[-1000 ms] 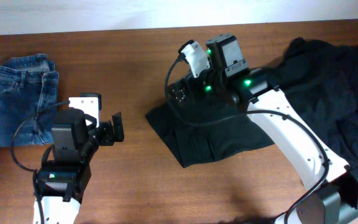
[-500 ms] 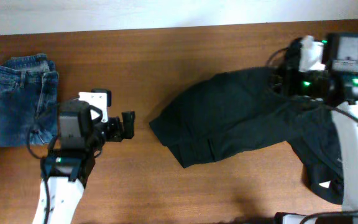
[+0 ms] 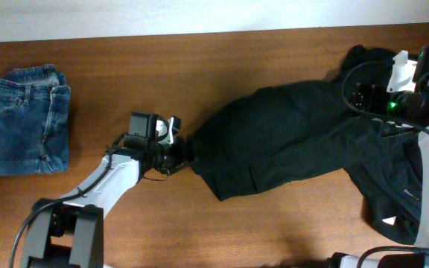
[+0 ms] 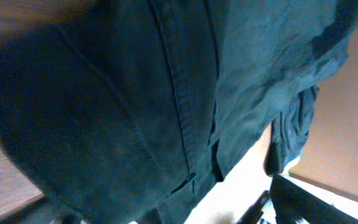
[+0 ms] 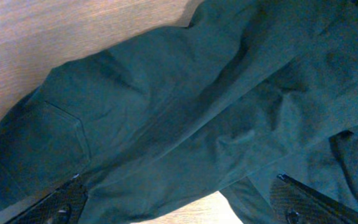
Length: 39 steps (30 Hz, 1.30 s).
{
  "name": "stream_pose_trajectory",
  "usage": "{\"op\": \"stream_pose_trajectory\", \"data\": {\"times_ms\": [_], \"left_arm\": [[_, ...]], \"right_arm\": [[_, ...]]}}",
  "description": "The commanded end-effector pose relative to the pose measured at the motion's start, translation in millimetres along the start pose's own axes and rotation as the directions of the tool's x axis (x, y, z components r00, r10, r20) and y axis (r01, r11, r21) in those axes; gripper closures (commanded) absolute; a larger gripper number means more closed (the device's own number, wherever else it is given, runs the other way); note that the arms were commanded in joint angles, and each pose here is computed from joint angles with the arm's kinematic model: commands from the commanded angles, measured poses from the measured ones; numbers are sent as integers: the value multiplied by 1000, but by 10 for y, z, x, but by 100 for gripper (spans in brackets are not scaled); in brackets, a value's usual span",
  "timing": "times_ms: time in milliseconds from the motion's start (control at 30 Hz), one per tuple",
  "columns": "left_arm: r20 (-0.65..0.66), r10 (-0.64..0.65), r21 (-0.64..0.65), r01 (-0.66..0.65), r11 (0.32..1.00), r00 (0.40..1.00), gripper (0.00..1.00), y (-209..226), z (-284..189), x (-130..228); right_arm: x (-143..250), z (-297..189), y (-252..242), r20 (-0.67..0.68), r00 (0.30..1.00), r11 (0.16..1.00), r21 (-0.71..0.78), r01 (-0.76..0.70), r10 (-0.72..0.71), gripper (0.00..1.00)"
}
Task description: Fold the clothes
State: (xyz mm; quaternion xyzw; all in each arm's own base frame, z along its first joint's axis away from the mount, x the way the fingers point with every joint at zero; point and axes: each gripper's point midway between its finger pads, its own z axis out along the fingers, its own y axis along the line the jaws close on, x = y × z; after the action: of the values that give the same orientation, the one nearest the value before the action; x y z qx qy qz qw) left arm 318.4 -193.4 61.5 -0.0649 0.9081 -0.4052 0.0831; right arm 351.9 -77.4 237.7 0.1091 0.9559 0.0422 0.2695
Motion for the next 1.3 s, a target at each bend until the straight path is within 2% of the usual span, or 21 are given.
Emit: {"op": "stream_pose_trajectory", "data": {"times_ms": [0, 33, 67, 100, 133, 167, 267, 400, 533, 600, 700, 800, 900, 1033, 1167, 1267], "left_arm": [[-17, -10, 29, 11, 1000, 1000, 31, -102, 67, 25], [-14, -1, 33, 2, 999, 1000, 32, -118, 74, 18], [-3, 12, 41, -12, 999, 1000, 43, -144, 77, -8], [5, 20, 47, -21, 999, 1000, 60, -160, 76, -29], [26, 38, 59, -39, 998, 999, 88, -189, 68, -84], [64, 60, 73, -65, 995, 996, 99, -222, 43, -182], [183, 81, 92, -99, 991, 980, 99, -231, -150, -540], [316, 33, 81, -62, 995, 948, 99, -79, -600, -987], [492, 5, 45, -31, 999, 871, 99, 183, -1285, -1462], [549, 15, 24, -34, 999, 836, 99, 285, -1551, -1615], [580, 24, 3, -32, 999, 814, 99, 376, -1689, -1681], [587, 91, -52, -75, 996, 804, 49, 428, -1719, -1694], [555, 62, -51, -40, 998, 829, 1, 489, -1659, -1609], [478, 77, -95, -36, 995, 875, 1, 609, -1543, -1410], [416, 13, -183, 70, 981, 909, 1, 873, -1471, -1193], [375, -2, -235, 97, 967, 927, 1, 991, -1444, -1062]], "right_arm": [[-50, -53, -1, 22, 1000, 1000, -3, -9, 9, 1], [-49, -53, -1, 21, 1000, 1000, -3, -9, 9, 1], [-43, -53, -1, 19, 1000, 1000, -3, -9, 9, 1], [-42, -53, -1, 18, 1000, 1000, -3, -9, 9, 1], [-42, -53, -1, 18, 1000, 1000, -3, -9, 9, 1], [-43, -53, -1, 19, 1000, 1000, -3, -9, 9, 2], [-40, -53, -1, 17, 1000, 1000, -3, -9, 10, 5], [-41, -53, -1, 18, 1000, 1000, -3, -9, 9, 5], [-44, -53, -1, 19, 1000, 1000, -3, -9, 9, 4], [-49, -50, -2, 20, 1000, 1000, -3, -9, 9, 4], [-53, -47, -3, 21, 1000, 1000, -3, -9, 9, 4], [-53, -44, -4, 21, 1000, 1000, -2, -9, 9, 2], [-63, 5, -34, 15, 1000, 1000, 7, -11, 11, 1], [-98, 177, -65, -4, 1000, 1000, 5, -15, 15, 1], [-98, 579, -138, -66, 997, 1000, 4, -26, 26, 0], [-115, 951, -165, -100, 995, 999, -20, -33, 31, 0]]}}
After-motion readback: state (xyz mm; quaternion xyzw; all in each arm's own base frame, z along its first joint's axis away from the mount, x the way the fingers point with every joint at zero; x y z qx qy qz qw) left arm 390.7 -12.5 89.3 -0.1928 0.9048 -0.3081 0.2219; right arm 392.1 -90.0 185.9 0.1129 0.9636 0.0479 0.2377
